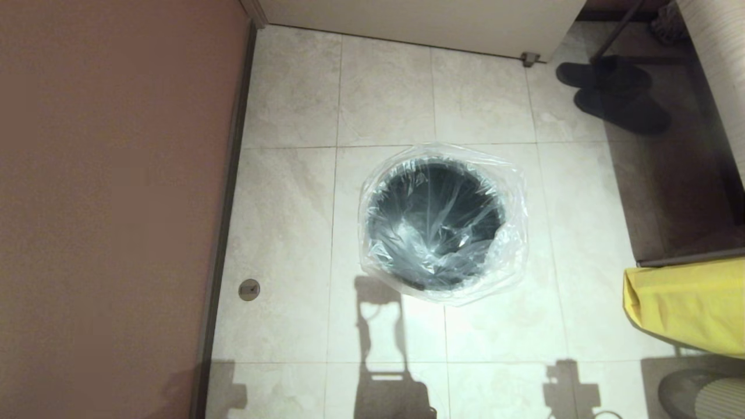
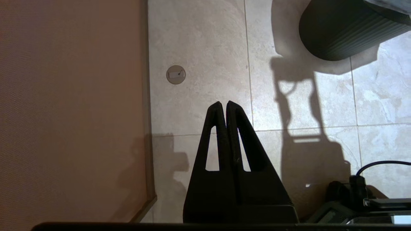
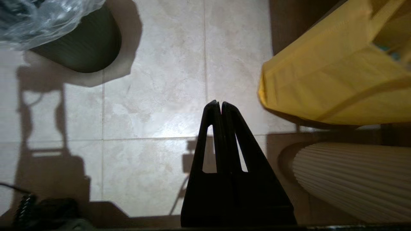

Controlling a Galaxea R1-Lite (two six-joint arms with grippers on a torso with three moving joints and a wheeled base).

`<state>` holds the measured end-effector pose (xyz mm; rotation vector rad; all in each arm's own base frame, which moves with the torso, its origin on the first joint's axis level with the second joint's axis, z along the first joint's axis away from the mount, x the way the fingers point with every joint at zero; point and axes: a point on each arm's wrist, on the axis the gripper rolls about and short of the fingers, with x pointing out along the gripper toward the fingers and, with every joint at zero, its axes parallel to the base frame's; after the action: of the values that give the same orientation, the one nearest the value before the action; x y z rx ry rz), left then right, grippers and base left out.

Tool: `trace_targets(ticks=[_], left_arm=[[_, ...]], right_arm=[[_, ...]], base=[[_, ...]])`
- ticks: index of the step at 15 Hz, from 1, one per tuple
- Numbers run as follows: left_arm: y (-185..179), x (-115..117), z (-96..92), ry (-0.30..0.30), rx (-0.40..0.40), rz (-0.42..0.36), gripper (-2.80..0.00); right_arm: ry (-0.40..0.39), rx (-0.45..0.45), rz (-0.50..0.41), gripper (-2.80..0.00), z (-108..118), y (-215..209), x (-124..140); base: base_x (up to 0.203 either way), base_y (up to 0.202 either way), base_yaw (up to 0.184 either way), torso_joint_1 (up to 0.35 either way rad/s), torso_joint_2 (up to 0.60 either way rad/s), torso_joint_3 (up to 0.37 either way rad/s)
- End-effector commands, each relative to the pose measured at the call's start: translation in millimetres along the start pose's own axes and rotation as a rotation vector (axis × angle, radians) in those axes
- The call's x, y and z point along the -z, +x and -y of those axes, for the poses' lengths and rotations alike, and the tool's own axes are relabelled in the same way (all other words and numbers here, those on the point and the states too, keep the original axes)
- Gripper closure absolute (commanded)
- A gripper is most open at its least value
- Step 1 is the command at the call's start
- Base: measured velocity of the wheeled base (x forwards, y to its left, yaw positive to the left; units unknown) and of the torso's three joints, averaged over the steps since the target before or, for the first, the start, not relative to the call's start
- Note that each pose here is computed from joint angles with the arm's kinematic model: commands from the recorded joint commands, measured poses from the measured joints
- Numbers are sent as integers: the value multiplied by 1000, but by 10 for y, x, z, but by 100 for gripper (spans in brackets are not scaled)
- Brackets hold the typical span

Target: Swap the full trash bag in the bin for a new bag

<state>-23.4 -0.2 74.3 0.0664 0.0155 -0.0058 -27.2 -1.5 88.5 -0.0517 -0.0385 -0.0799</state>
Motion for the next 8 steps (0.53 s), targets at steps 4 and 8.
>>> trace_targets(ticks=[4, 8], left_arm=[[3, -2, -1, -22, -2, 2, 0], [3, -3, -1, -23, -4, 2, 0]], right_arm=[[22, -81, -44, 0, -24, 36, 123], [31, -82, -41, 0, -24, 37, 127]], base=[[0, 0, 0, 0, 0, 0], [0, 0, 0, 0, 0, 0]])
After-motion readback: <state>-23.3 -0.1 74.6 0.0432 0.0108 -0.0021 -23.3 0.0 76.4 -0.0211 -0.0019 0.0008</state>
